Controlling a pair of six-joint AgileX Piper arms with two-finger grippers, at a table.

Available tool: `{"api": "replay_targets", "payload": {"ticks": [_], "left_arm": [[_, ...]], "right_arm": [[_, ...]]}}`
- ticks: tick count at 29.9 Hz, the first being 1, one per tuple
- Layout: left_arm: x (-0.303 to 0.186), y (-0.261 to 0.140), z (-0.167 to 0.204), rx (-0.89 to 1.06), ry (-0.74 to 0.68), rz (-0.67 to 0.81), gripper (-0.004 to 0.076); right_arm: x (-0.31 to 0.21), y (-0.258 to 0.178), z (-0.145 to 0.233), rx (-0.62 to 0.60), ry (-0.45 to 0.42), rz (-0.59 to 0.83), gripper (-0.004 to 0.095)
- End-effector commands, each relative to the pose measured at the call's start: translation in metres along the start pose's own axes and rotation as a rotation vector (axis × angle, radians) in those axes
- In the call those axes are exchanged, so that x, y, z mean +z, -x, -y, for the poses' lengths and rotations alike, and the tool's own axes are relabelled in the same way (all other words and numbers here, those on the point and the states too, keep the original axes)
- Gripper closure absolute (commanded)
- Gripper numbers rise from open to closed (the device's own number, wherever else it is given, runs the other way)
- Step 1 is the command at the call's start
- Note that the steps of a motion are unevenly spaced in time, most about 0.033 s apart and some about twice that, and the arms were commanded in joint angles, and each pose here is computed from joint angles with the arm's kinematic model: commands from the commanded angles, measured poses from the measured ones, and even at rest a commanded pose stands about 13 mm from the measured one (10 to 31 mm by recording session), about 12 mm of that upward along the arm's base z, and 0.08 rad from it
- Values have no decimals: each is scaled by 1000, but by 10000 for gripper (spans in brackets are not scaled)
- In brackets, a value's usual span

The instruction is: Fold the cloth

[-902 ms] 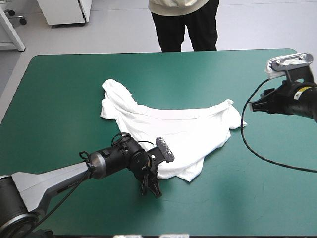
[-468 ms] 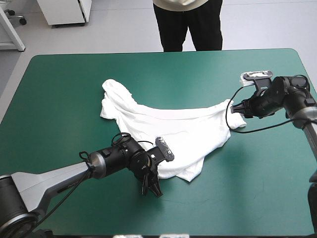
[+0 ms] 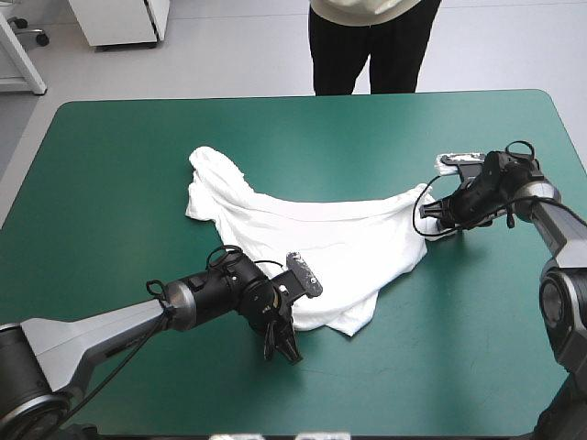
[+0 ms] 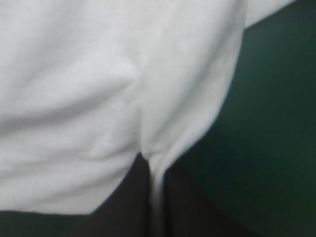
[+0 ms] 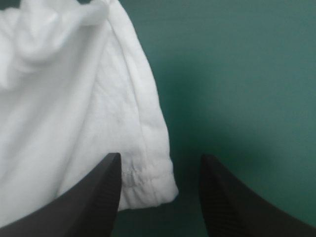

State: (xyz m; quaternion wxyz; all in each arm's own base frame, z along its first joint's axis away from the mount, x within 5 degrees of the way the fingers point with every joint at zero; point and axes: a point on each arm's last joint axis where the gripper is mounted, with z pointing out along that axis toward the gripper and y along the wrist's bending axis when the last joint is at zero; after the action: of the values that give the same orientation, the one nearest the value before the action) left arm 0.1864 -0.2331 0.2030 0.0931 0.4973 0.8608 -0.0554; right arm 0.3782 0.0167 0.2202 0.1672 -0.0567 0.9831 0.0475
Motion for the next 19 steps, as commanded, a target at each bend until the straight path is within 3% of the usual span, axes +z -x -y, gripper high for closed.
{"api": "replay_targets", "payload": {"ticks": [1, 4, 6, 7, 8, 14, 19], "left_arm": [[4, -3, 10, -68, -73, -32, 733], [4, -2, 9, -69, -69, -25, 733], [4, -2, 8, -69, -59, -21, 733], [4, -2, 6, -70, -40, -22, 733], [4, -2, 4, -73, -16, -24, 733], [-36, 5, -25, -44, 257, 49, 733], [-104, 14, -77, -166, 378, 238, 732]], "right_arm": [[-11, 9, -1, -13, 28, 62, 441], [-7, 9, -3, -11, 56, 51, 550], [-7, 9, -5, -31, 68, 49, 721], [-8, 8, -5, -39, 72, 50, 875], [-9, 8, -6, -39, 75, 49, 919], [-56, 8, -12, -52, 71, 158, 917], [-134, -4, -22, -91, 63, 344, 917]]}}
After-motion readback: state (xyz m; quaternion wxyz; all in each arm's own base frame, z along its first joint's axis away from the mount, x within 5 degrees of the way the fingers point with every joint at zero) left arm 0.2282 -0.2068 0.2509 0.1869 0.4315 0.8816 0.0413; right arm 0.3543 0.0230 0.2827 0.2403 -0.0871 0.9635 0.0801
